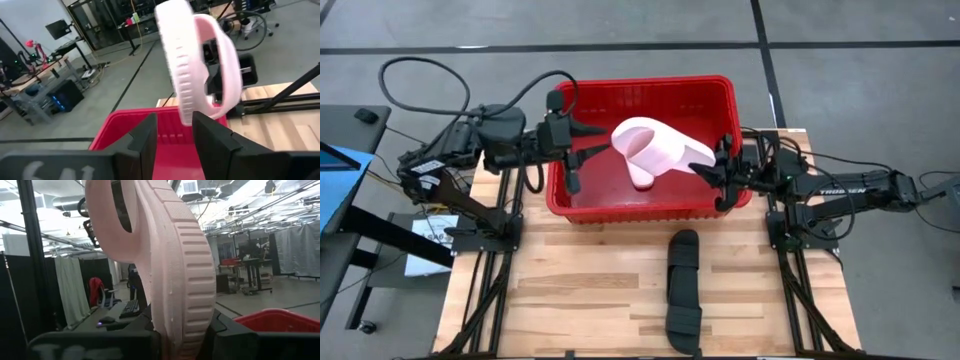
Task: Pick and place slides into bin
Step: Put the pink slipper in the red bin
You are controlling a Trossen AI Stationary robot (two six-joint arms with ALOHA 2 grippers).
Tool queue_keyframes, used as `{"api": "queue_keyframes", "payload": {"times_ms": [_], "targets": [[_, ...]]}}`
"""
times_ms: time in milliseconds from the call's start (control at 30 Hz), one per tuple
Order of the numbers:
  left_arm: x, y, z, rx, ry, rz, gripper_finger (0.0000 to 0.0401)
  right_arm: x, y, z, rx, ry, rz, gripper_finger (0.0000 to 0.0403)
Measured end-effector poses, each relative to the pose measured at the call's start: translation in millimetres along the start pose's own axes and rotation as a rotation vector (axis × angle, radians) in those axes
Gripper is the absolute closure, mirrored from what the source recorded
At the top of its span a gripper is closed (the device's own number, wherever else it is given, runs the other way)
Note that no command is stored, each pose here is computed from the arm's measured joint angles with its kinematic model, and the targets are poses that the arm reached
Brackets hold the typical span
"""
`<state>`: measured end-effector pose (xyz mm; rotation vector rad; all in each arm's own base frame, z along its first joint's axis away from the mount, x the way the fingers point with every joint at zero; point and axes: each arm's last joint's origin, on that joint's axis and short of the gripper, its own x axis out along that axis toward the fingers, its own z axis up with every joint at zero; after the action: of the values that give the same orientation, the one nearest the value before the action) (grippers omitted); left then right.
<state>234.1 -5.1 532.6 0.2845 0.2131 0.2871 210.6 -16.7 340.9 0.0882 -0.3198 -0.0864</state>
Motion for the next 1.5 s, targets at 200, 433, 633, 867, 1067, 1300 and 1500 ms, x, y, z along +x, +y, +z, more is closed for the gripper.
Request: {"api": "queue_keyframes", "payload": {"times_ms": [200, 433, 633, 867, 1067, 1300, 1500], "targets": [[6, -4, 2, -0.02, -0.03, -0.071, 0.0286, 0, 0, 0, 0.0, -0.004, 0.0, 0.0357], [22, -10, 2, -0.013, -0.04, -0.07, 0.0286, 0, 0, 0, 0.0, -0.004, 0.001, 0.0357], [25, -11, 6, 0.024, -0.08, -0.061, 0.0286, 0, 1, 1, 0.002, -0.005, 0.005, 0.0357], [25, -9, 10, 0.01, -0.122, -0.045, 0.0309, 0, 1, 0, 0.009, -0.002, 0.006, 0.0357], [30, -10, 11, 0.0, -0.118, 0.019, 0.0379, 0, 1, 1, 0.009, -0.004, 0.003, 0.0357], [36, -11, 9, 0.015, -0.094, 0.058, 0.038, 0, 0, 0, 0.032, 0.006, -0.001, 0.0357], [37, -12, 6, 0.032, -0.072, 0.052, 0.038, 0, 0, -6, 0.033, 0.057, 0.003, 0.0265]]}}
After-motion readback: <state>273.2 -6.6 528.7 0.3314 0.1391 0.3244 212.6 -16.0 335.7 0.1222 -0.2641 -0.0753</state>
